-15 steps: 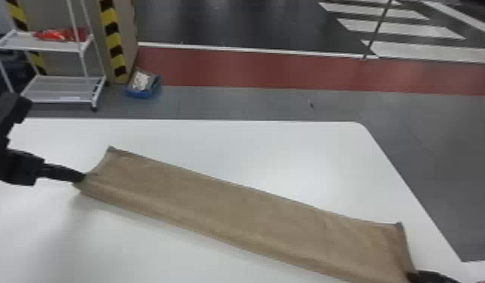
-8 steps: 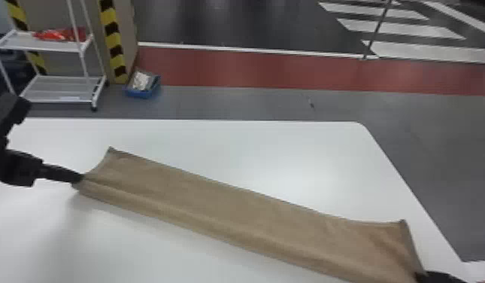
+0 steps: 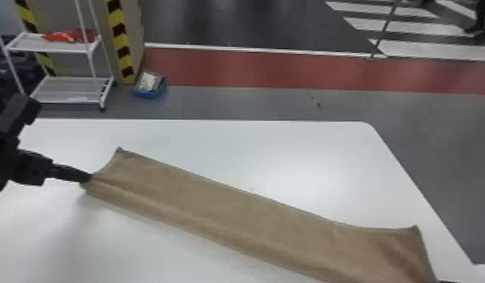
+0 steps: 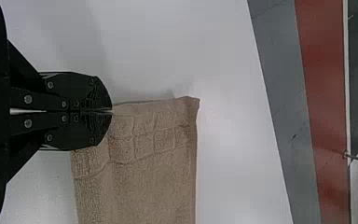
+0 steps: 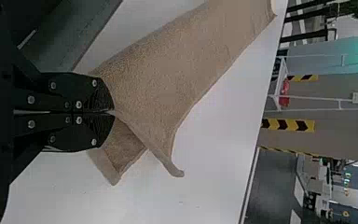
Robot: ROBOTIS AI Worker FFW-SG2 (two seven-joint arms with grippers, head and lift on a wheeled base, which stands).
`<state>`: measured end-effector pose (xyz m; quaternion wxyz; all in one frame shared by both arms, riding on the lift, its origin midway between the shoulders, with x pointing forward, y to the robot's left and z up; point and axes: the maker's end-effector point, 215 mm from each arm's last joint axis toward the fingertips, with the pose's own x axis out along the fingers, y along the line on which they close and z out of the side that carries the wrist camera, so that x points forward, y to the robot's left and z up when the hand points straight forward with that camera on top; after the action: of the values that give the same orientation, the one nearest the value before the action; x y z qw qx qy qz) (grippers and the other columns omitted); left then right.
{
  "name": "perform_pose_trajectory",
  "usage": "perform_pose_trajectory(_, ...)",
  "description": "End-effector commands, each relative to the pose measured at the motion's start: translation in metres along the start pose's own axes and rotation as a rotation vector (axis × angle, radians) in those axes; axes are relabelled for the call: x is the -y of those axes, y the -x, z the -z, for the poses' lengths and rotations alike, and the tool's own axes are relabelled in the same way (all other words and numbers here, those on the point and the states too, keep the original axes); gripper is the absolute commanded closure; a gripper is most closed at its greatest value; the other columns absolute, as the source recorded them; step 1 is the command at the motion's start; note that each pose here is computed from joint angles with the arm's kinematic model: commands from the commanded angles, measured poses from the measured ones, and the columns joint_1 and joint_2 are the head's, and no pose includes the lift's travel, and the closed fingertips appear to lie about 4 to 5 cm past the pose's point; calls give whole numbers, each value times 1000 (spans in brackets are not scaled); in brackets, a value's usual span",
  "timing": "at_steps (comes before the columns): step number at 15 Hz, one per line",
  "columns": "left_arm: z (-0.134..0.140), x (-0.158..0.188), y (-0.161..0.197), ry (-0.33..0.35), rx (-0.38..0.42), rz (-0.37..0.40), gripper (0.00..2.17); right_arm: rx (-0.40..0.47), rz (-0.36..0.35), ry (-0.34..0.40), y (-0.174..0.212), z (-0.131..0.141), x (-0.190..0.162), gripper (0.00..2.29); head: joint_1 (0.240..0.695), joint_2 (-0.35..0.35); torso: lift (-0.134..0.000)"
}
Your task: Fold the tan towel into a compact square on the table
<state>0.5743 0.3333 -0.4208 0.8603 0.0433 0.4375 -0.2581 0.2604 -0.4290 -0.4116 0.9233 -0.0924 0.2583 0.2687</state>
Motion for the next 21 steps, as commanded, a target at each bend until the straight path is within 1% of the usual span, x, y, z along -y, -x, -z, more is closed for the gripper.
perform_pose_trajectory(1,0,-4,1,-6,2,-9,1696,13,17,35,10,2,4,1170,695,-129,-125)
perform_pose_trajectory(2,1,-5,1,-2,1,-14,1696,9,20,43,11,4,6,1170,695,-130,-125)
perform_pose_trajectory(5,0,-9,-3,-23,1,-28,1696,2,36,70,12,5,13,1170,695,-140,-125)
perform_pose_trajectory(7,2,-9,-4,-27,-1,-24,1696,5,16,75,9,8,6,1170,695,-143,-125)
perform_pose_trajectory(9,8,-10,-3,-27,-9,-23,1696,3,2,108,8,14,-3,1170,695,-138,-125)
perform_pose_trajectory(13,9,-10,-5,-53,-6,-21,1696,-39,-5,107,8,28,-5,1160,695,-127,-125)
perform_pose_trajectory(14,9,-8,-6,-54,-7,-18,1696,-55,-6,107,9,32,-5,1042,695,-129,-125)
perform_pose_trajectory(16,8,-7,-7,-67,-4,-15,1696,-79,-2,95,11,40,-2,286,695,-133,-125)
perform_pose_trajectory(17,8,-6,-8,-68,-5,-14,1696,-101,-6,94,11,45,-3,90,695,-137,-125)
perform_pose_trajectory(18,8,-6,-8,-72,-6,-14,1696,-105,-4,81,12,48,-2,36,695,-141,-125)
perform_pose_trajectory(21,7,-5,-9,-77,-7,-15,1696,-98,16,66,20,44,6,19,695,-156,-125)
